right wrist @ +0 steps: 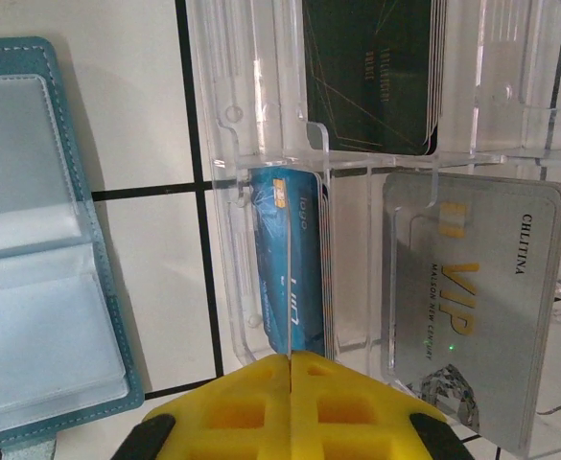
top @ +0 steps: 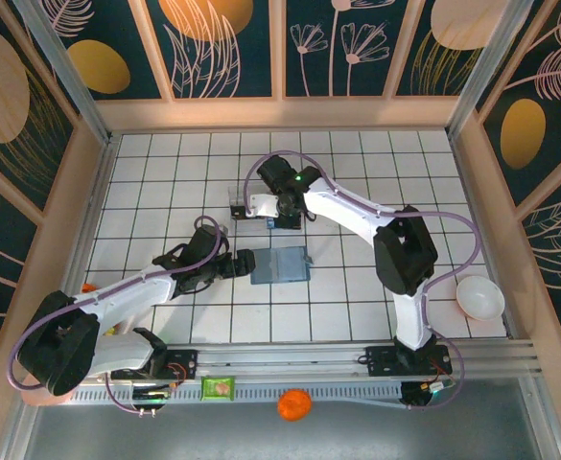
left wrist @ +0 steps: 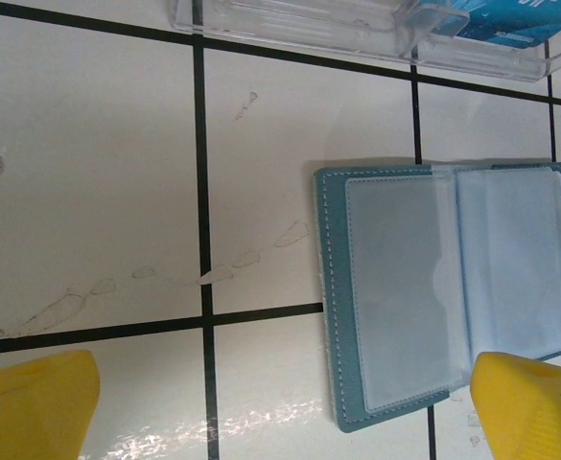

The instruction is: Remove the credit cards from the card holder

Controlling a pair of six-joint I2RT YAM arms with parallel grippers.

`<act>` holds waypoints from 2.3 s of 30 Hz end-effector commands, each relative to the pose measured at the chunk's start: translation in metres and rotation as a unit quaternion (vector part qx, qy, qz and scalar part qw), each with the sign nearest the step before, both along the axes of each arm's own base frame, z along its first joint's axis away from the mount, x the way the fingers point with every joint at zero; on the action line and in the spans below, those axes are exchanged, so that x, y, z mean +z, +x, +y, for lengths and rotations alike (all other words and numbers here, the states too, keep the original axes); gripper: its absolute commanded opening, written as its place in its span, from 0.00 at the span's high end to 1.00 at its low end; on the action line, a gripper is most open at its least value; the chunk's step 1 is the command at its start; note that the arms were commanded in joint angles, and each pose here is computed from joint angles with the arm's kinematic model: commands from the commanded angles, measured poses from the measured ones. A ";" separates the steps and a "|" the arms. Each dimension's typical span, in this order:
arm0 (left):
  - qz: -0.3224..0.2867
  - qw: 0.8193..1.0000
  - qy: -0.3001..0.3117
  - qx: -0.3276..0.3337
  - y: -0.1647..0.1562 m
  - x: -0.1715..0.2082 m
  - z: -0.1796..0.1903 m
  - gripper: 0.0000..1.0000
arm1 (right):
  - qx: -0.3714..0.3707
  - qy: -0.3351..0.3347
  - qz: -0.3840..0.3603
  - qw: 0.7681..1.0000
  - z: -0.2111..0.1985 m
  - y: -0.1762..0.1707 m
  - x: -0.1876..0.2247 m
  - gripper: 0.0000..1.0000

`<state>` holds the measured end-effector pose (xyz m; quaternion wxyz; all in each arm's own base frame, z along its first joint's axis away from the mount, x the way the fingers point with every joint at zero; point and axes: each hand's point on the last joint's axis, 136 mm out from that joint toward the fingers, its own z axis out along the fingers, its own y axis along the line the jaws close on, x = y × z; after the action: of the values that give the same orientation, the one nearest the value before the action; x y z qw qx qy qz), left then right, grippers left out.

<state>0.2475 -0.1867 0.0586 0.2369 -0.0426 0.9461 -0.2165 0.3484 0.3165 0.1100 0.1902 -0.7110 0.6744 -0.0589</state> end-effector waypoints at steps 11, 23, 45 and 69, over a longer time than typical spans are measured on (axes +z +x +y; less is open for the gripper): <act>0.009 1.000 0.005 0.007 -0.001 -0.005 0.004 0.01 | 0.015 -0.028 0.012 0.999 0.002 -0.004 -0.029 1.00; 0.008 1.000 0.003 0.006 -0.001 -0.004 0.004 0.01 | 0.016 -0.042 0.007 0.999 0.003 -0.005 -0.046 0.95; -0.033 0.999 0.007 0.037 0.007 0.012 0.015 0.02 | -0.068 0.207 -0.054 0.974 0.040 0.010 0.077 0.60; -0.087 0.992 0.019 0.086 0.010 0.024 0.039 0.01 | -0.453 0.324 0.091 0.826 -0.007 -0.031 -0.021 1.00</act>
<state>0.2590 -0.1541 0.0833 0.3302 -0.0893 0.9214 -0.1844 0.3123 0.3077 0.0967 0.2994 -0.2526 0.9063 0.1584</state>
